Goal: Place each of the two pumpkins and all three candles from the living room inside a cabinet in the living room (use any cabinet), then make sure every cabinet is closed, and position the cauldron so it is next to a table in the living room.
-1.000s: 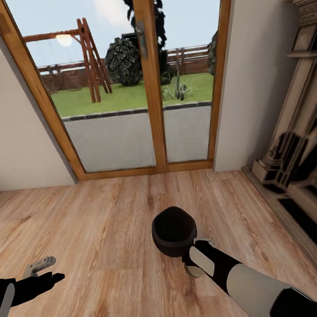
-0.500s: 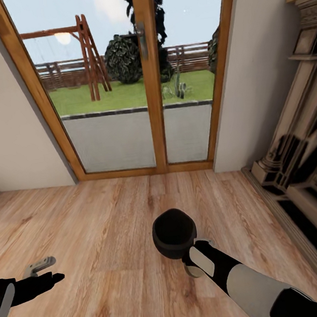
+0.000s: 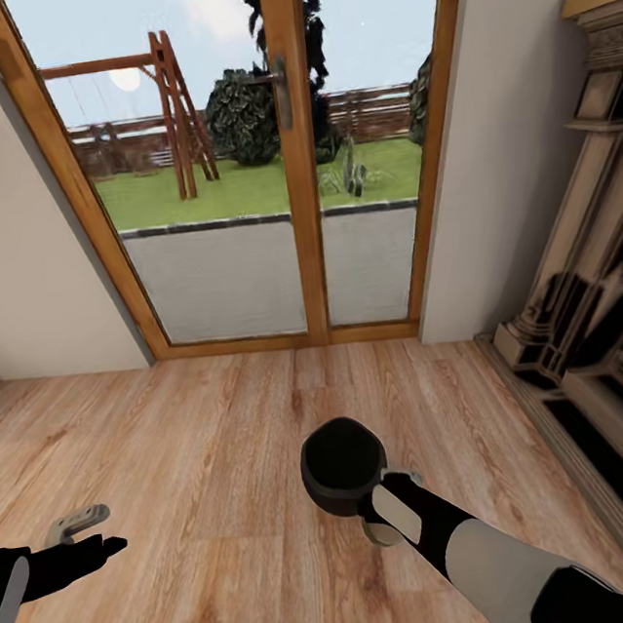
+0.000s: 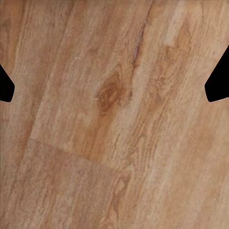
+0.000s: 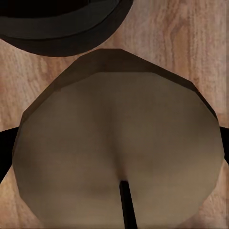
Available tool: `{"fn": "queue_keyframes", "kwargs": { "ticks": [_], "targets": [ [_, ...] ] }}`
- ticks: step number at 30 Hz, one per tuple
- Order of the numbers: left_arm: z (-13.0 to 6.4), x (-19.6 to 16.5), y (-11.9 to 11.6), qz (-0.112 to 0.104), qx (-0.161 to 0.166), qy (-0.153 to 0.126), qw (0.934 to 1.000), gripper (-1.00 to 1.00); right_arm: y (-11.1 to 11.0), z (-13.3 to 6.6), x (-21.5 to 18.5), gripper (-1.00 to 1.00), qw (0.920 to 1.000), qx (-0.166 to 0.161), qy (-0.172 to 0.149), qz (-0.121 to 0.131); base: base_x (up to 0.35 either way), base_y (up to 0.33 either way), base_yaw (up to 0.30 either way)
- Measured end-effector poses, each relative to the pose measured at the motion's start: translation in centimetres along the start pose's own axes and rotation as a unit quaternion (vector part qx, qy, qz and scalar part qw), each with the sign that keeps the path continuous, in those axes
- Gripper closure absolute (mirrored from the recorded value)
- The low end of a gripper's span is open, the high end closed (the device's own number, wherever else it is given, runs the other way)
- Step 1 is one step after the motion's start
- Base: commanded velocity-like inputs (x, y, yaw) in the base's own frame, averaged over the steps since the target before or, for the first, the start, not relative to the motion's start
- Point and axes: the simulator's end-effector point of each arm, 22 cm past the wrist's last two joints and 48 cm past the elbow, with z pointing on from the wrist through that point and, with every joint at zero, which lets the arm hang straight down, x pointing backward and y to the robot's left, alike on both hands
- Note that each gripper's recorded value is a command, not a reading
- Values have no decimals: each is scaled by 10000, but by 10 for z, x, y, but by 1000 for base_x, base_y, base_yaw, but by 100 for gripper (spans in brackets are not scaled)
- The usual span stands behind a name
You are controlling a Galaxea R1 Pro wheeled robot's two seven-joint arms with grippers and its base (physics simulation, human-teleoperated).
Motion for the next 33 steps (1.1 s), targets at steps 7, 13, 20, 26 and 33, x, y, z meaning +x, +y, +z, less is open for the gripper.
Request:
{"fn": "queue_keyframes", "kwargs": {
  "ticks": [7,13,20,26,33],
  "targets": [
    [-12,-9,-3,-3,7,2,10000,-100,1,-13,1,100,9998,-5,192,-85,0,0,0],
    [-22,-16,-5,-5,16,3,10000,-100,1,-25,-1,100,9995,-7,287,-131,0,0,0],
    [-31,-20,-9,-40,52,68,10000,-100,-3,-35,-2,100,9982,-100,444,394,0,0,0],
    [-4,37,-28,-184,177,796,9965,-100,-9,-44,-6,100,9971,-86,501,562,0,0,0],
    [6,67,-75,263,273,1131,9929,-100,-9,-57,-12,100,9975,-54,496,505,0,0,0]
  ]
}}
